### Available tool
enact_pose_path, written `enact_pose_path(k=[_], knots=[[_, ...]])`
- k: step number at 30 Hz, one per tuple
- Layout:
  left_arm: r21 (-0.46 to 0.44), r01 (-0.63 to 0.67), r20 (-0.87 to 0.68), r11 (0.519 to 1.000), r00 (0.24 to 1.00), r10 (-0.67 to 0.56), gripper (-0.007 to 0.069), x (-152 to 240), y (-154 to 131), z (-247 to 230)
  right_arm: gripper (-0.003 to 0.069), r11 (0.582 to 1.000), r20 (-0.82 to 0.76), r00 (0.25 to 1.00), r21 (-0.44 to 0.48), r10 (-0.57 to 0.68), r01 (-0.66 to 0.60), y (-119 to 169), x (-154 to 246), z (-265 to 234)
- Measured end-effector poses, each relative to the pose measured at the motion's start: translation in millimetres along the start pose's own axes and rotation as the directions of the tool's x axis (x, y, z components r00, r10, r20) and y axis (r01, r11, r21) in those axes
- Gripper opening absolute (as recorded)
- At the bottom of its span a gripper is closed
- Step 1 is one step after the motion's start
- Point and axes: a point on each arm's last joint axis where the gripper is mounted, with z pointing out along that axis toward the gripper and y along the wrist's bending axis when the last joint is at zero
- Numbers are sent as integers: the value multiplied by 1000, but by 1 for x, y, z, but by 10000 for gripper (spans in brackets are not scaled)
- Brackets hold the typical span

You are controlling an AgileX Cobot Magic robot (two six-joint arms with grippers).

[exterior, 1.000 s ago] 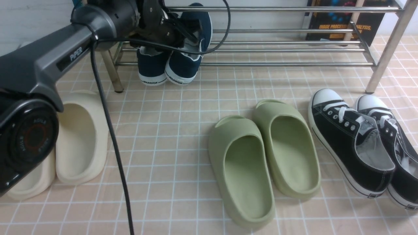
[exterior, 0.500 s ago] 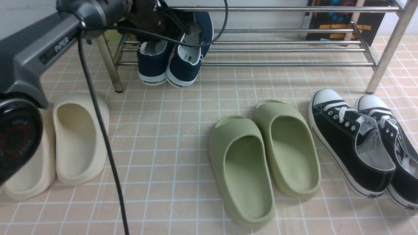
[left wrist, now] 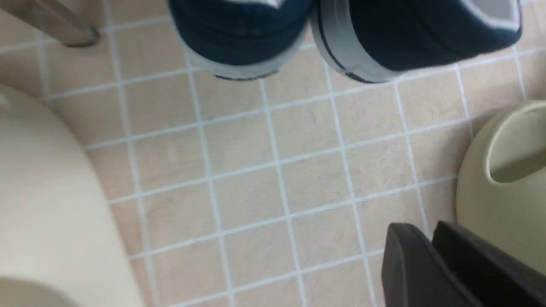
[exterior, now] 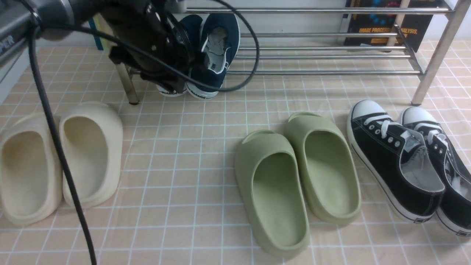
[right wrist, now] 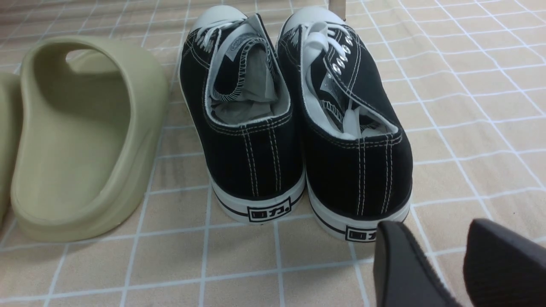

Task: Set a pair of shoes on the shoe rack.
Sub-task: Use the left arm to put a shoe into the shoe rack

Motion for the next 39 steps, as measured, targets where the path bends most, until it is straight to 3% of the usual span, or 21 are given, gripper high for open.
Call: enact_pose_path(k=[7,12,19,26,30,39], knots=[[53,45,138,998,989,-52,26,-12,-1,54,239,1000,0,1000,0,0,0,0,0,0],[75,103,121,992,986,-112,19,-32,-5,73,239,1000,0,1000,0,0,0,0,0,0],[104,140,168,985,973,-156,19,-63,-9,77,239,1000,0,1000,0,0,0,0,0,0],[89,128,189,988,971,-143,22,-69,-9,67,239,1000,0,1000,0,0,0,0,0,0],[58,110,187,992,975,-119,24,-70,-8,48,239,1000,0,1000,0,0,0,0,0,0],[-199,17,329,980,943,51,35,-70,7,-101,239,1000,0,1000,0,0,0,0,0,0]])
